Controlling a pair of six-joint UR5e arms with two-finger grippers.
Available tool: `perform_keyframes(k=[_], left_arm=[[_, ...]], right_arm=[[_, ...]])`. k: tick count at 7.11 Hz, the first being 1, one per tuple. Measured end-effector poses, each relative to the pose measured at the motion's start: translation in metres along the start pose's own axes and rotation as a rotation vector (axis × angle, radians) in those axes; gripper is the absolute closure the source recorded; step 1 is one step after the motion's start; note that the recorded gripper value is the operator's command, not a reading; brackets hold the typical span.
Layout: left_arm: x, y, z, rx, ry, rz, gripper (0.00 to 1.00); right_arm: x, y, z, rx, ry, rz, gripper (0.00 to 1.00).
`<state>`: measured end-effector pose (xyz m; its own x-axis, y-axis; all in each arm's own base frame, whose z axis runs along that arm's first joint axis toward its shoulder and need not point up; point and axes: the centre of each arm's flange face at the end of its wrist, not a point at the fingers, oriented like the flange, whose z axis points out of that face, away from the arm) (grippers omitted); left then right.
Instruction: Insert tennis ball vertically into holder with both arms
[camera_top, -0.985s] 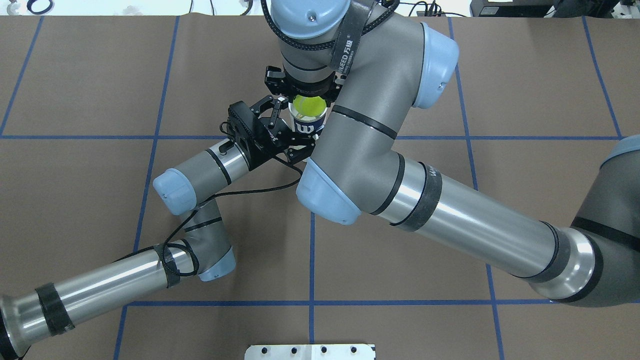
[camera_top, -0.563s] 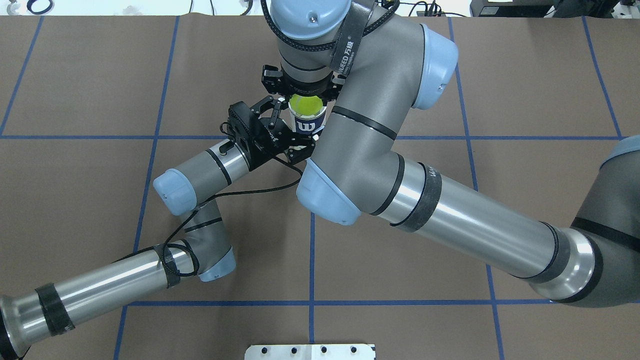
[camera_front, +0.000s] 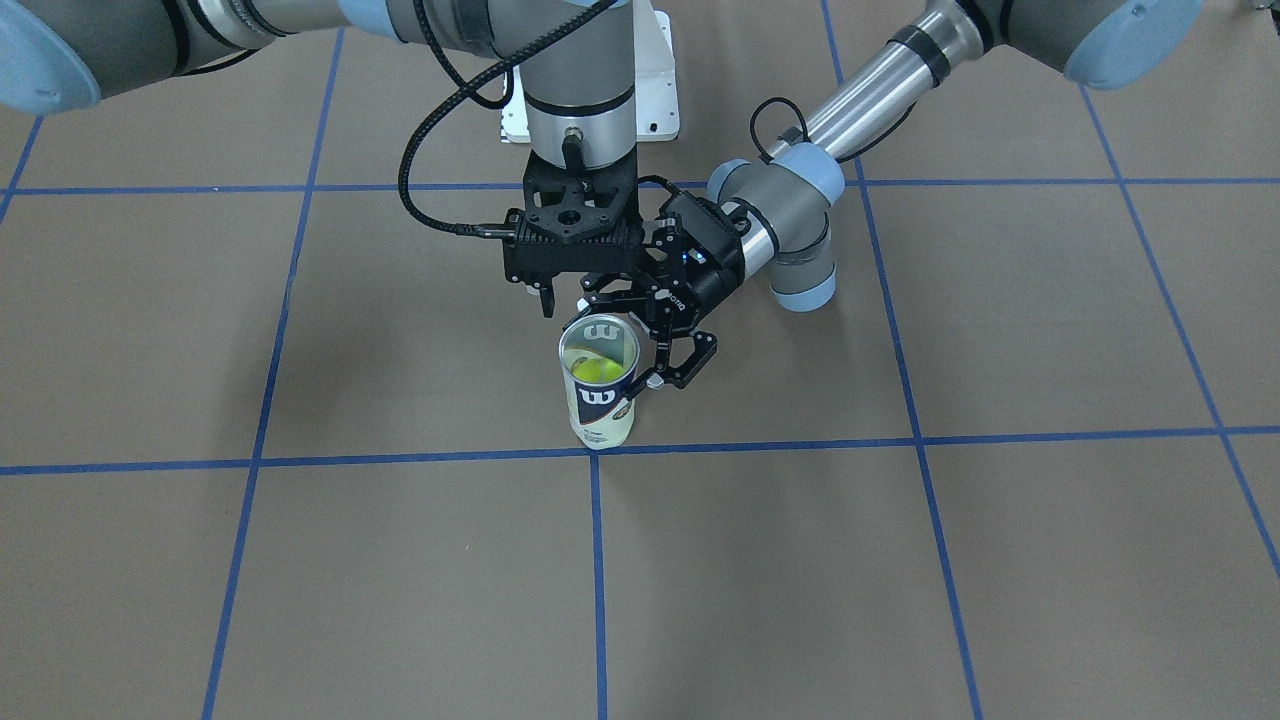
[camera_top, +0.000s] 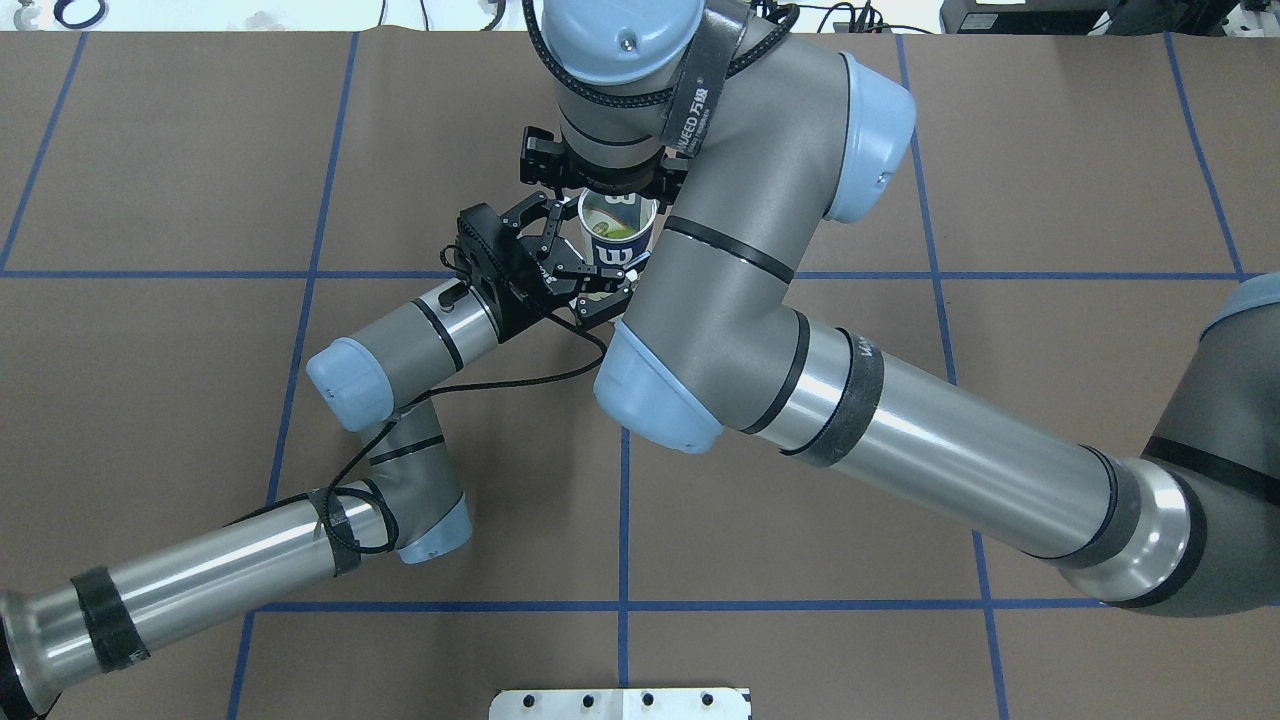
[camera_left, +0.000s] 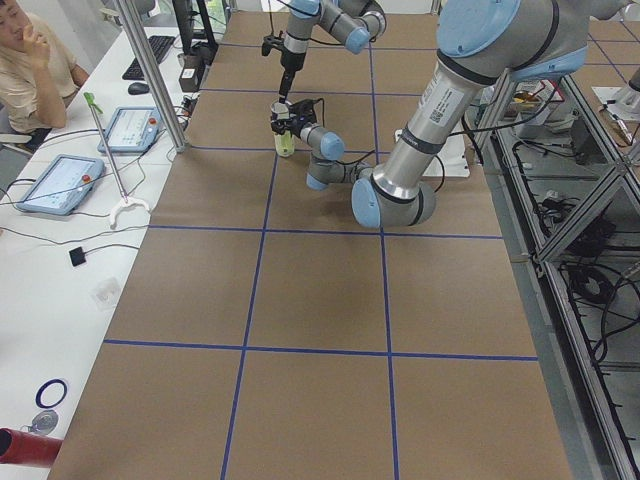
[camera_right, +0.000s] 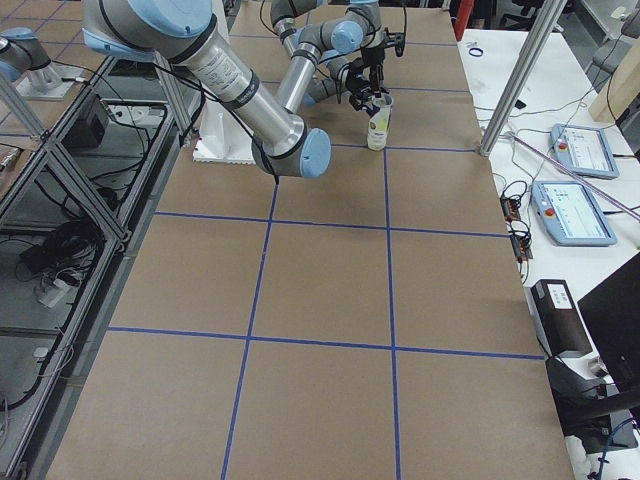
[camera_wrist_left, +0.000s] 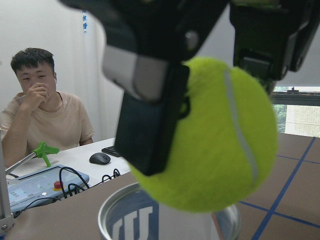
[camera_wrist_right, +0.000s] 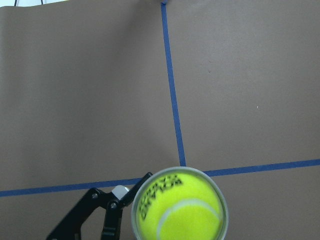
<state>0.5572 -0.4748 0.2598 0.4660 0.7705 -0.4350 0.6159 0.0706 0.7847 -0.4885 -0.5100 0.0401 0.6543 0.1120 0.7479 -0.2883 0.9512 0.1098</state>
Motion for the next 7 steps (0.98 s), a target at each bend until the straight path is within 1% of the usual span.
perform_keyframes(k=[3,4,6,7], left_arm=[[-0.001,-0.001,0.000,0.002,-0.002,0.000,0.01],[-0.002,-0.005,0.000,0.009,-0.001,0.000,0.01],[-0.009,-0.028,0.001,0.048,0.000,0.000,0.01],[-0.015,-0.037,0.001,0.062,-0.004,0.003,0.01]], right_arm=[[0.001,-0.002,-0.004,0.001,-0.006,-0.007,0.00],[0.006,-0.011,-0.008,0.002,-0.009,-0.007,0.00],[0.041,-0.052,-0.020,-0.025,-0.019,-0.004,0.00],[0.078,-0.076,-0.024,-0.033,-0.016,-0.020,0.00]])
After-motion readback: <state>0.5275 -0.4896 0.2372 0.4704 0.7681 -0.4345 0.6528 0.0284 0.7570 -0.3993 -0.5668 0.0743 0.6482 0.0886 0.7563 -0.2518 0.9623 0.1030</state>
